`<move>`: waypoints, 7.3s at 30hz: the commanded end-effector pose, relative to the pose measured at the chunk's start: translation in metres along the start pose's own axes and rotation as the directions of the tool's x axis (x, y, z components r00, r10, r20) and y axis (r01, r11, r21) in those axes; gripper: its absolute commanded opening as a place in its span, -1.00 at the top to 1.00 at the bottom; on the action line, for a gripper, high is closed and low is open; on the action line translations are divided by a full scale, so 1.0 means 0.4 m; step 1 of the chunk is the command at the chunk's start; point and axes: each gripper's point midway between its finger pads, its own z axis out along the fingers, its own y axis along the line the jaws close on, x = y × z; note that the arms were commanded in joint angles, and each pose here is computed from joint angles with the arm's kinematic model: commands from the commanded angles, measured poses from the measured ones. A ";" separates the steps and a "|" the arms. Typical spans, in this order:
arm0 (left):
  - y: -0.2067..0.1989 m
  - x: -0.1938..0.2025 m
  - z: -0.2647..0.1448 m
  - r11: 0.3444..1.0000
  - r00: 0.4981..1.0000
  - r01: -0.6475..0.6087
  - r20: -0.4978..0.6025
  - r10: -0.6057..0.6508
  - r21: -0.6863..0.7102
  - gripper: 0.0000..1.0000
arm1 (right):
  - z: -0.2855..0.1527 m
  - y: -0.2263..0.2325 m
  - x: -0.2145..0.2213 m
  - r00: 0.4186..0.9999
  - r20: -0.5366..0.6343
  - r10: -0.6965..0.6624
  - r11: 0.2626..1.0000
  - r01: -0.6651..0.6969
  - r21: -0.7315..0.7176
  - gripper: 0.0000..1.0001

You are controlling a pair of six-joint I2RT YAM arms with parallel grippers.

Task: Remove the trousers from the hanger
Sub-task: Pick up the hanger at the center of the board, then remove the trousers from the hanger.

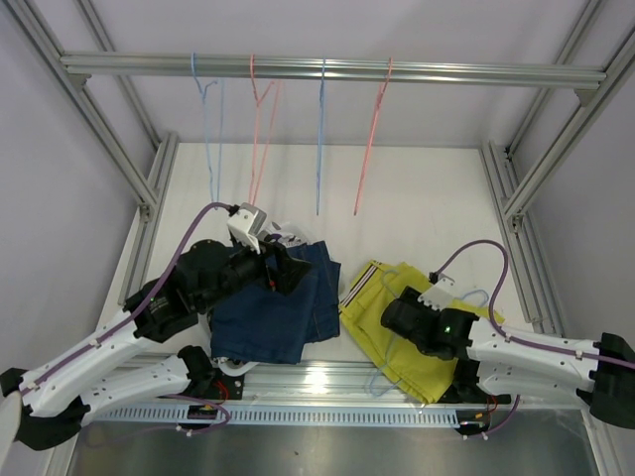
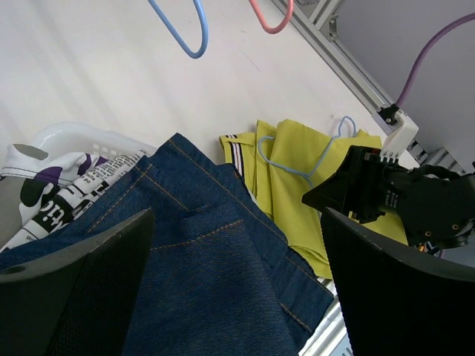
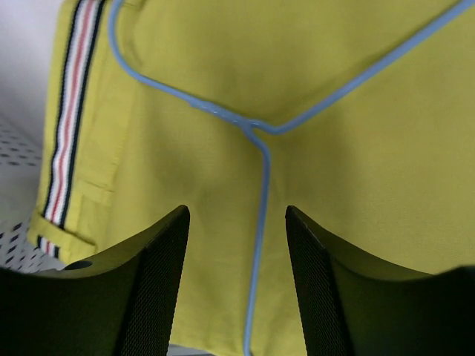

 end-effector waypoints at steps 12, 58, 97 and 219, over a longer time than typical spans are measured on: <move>0.013 -0.022 -0.004 0.999 0.999 -0.029 0.027 0.030 -0.023 -0.96 | 0.072 0.039 0.029 0.979 0.032 0.201 0.971 -0.195 -0.142 0.12; 0.029 -0.030 -0.003 0.999 0.999 -0.024 0.031 0.026 -0.046 -0.97 | -0.441 0.317 -0.461 0.889 0.415 0.193 0.880 0.030 -0.474 1.00; -0.017 -0.001 0.000 0.996 0.997 0.077 -0.007 -0.076 0.050 -0.98 | -0.616 0.473 -0.542 0.877 0.364 0.315 0.587 0.121 -0.800 1.00; -0.401 -0.124 0.050 0.706 0.915 0.359 -0.079 -0.396 0.611 0.99 | -0.476 0.411 -0.394 0.931 0.203 0.304 0.596 -0.019 -0.803 1.00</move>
